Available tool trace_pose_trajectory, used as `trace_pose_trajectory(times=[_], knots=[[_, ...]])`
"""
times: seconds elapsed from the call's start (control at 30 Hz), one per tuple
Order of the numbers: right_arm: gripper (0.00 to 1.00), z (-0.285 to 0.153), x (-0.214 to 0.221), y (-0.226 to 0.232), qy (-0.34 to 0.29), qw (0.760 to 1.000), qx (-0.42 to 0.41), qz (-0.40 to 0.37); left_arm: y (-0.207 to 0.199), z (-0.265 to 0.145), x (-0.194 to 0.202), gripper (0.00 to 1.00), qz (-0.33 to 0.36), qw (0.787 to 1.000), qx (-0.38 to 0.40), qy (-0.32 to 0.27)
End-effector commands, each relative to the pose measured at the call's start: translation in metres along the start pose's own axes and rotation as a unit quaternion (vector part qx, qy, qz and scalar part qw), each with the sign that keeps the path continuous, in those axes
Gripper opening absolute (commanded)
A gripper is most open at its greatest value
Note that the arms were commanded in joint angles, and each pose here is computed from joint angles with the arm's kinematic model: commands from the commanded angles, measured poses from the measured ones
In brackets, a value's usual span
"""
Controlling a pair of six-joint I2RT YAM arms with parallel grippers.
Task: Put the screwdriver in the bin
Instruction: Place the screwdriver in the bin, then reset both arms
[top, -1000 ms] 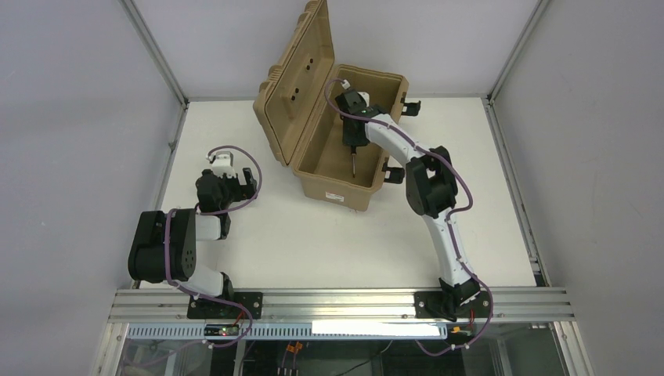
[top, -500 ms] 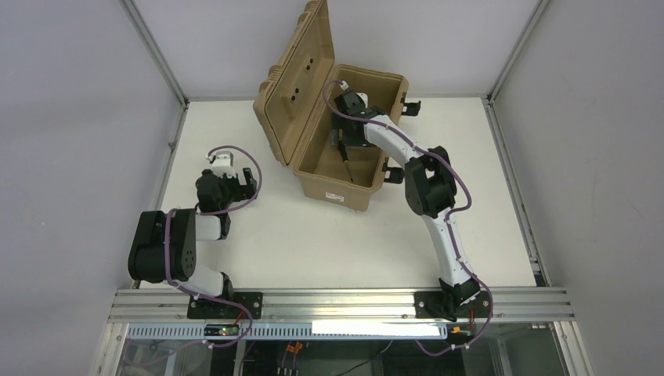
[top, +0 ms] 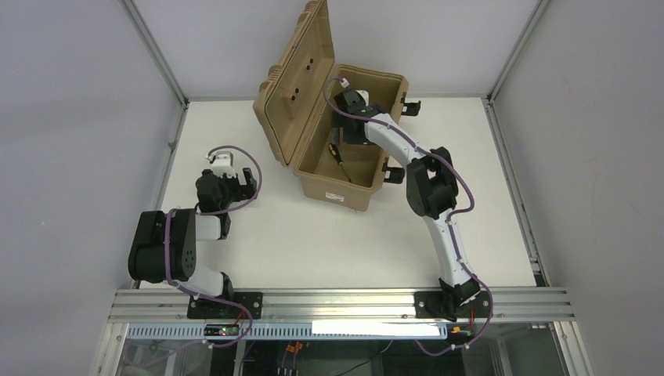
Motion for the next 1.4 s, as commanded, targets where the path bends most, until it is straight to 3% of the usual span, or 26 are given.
trace_pose_trajectory(times=[0.0, 0.93, 1.37], knots=[[0.99, -0.071, -0.049, -0.011, -0.091, 0.996, -0.009, 0.021, -0.002, 0.001, -0.006, 0.99, 0.0, 1.0, 0.011, -0.018], [0.99, -0.244, -0.101, -0.045, -0.244, 0.97, 0.001, -0.022, -0.002, 0.001, -0.007, 0.99, 0.0, 1.0, 0.01, -0.018], [0.97, -0.279, -0.09, -0.089, -0.243, 0.969, -0.009, -0.051, -0.002, 0.001, -0.006, 0.99, 0.0, 1.0, 0.011, -0.018]])
Point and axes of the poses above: each gripper's point midway between its finger pads, its own z axis out along the fingers, its own y axis along the line the jaws close on, x = y × z, the point moved 8 cm from there along -z, back along the fingers, and after that the axes turned 12 degrees about -z, right-handed, at the moved point
